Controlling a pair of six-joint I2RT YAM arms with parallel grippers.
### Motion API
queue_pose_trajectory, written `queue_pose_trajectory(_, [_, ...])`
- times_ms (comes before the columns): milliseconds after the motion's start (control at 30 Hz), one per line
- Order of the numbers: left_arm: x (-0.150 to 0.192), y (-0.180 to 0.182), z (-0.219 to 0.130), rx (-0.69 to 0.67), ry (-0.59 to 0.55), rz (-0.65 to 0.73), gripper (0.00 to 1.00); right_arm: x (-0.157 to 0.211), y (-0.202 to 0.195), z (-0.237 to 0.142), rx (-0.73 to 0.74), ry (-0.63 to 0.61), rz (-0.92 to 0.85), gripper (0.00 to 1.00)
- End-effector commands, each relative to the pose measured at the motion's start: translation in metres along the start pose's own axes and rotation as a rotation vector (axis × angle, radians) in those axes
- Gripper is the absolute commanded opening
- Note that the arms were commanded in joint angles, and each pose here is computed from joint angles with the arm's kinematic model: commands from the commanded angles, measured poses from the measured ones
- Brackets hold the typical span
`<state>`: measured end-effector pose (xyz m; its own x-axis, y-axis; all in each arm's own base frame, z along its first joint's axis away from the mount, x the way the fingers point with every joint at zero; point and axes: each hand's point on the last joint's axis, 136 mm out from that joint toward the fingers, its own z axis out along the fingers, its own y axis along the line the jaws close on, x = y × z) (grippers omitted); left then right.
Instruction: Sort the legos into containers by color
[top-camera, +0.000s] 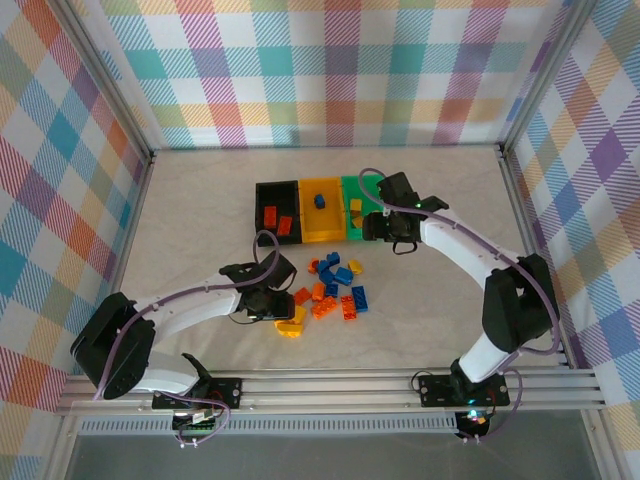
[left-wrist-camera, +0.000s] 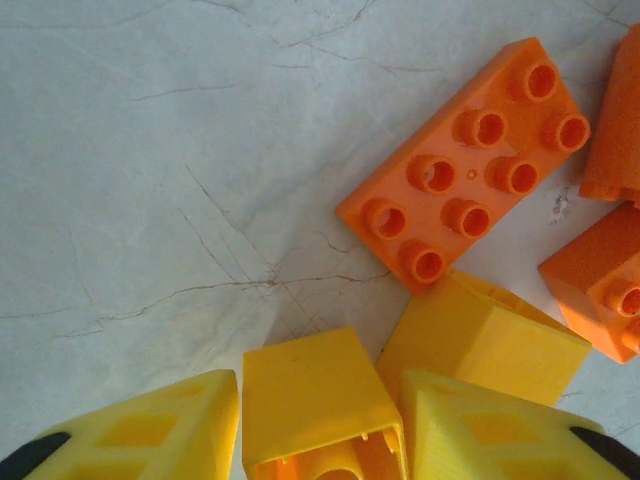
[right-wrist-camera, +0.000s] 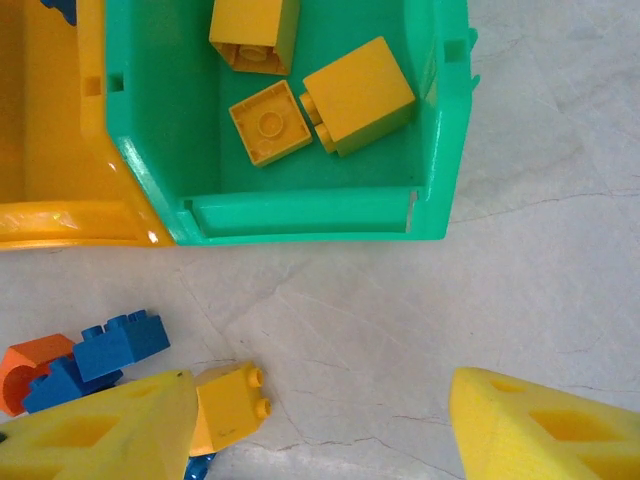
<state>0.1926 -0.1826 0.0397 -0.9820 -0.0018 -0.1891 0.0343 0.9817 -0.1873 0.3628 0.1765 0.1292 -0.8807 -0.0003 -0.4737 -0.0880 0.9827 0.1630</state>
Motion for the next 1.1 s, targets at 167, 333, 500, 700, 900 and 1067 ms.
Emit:
queue_pose_trajectory(167, [-0.002, 0.001, -0.009, -0.015, -0.027, 0.004, 0.31, -0.002, -0.001, -0.008, -0.003, -0.035, 0.020, 0.68])
queue_pose_trajectory(333, [-0.019, -0.007, -0.028, 0.000, -0.087, 0.005, 0.28, 0.001, -0.006, -0.009, 0.000, -0.039, 0.039, 0.68])
queue_pose_trajectory(500, [-0.058, -0.031, -0.047, 0.047, -0.148, 0.018, 0.24, 0.011, -0.012, -0.013, -0.002, -0.040, 0.058, 0.68])
queue_pose_trajectory(700, [-0.131, -0.090, -0.059, 0.123, -0.206, 0.080, 0.19, 0.030, -0.020, -0.015, 0.004, -0.019, 0.067, 0.68])
queue_pose_trajectory(900, [-0.199, -0.136, -0.059, 0.129, -0.240, 0.146, 0.18, 0.042, -0.031, -0.019, 0.024, -0.015, 0.073, 0.68])
queue_pose_trajectory(1067, [-0.240, -0.162, -0.054, 0.152, -0.300, 0.144, 0.16, 0.046, -0.035, -0.020, 0.021, -0.012, 0.081, 0.68])
